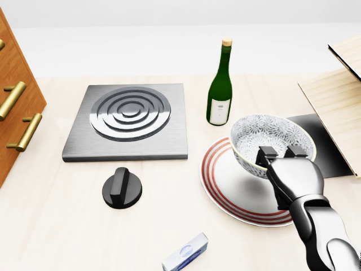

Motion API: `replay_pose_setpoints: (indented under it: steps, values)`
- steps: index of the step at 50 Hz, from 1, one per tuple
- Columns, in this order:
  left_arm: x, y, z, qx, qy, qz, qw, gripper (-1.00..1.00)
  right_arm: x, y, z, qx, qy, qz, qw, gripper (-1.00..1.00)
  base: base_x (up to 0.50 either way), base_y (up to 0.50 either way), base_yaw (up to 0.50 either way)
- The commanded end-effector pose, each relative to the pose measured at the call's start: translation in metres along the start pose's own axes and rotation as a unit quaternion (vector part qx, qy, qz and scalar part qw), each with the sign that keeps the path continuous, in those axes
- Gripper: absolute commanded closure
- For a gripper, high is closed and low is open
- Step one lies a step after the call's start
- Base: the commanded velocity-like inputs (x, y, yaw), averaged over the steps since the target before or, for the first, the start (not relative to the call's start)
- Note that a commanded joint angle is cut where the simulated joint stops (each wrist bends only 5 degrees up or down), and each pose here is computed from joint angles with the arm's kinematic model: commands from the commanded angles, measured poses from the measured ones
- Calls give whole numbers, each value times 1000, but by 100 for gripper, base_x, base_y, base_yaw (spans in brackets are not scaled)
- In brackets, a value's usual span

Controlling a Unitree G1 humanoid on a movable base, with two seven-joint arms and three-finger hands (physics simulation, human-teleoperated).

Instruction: Pick up the akita bowl and put it on the plate.

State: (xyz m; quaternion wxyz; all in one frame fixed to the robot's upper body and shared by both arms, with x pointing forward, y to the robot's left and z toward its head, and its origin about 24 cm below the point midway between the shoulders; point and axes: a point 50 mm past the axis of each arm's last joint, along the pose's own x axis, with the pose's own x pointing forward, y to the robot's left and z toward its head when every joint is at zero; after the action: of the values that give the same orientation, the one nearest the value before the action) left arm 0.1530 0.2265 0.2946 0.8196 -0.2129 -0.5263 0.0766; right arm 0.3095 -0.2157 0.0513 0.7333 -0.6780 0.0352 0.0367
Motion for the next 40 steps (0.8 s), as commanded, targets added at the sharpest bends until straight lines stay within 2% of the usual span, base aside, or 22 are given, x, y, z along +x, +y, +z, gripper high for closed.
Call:
replay_pose_setpoints:
  steps: [1, 40]
  values:
    - [0, -1, 0, 0, -1, -1, 1000, -100, 7, 2, -1, -24, 3, -20, 1000, 100, 0, 0, 0]
    - [0, 0, 0, -2, 0, 1, 1000, -100, 4, 21, -1, -37, 2, -16, 999, 100, 0, 0, 0]
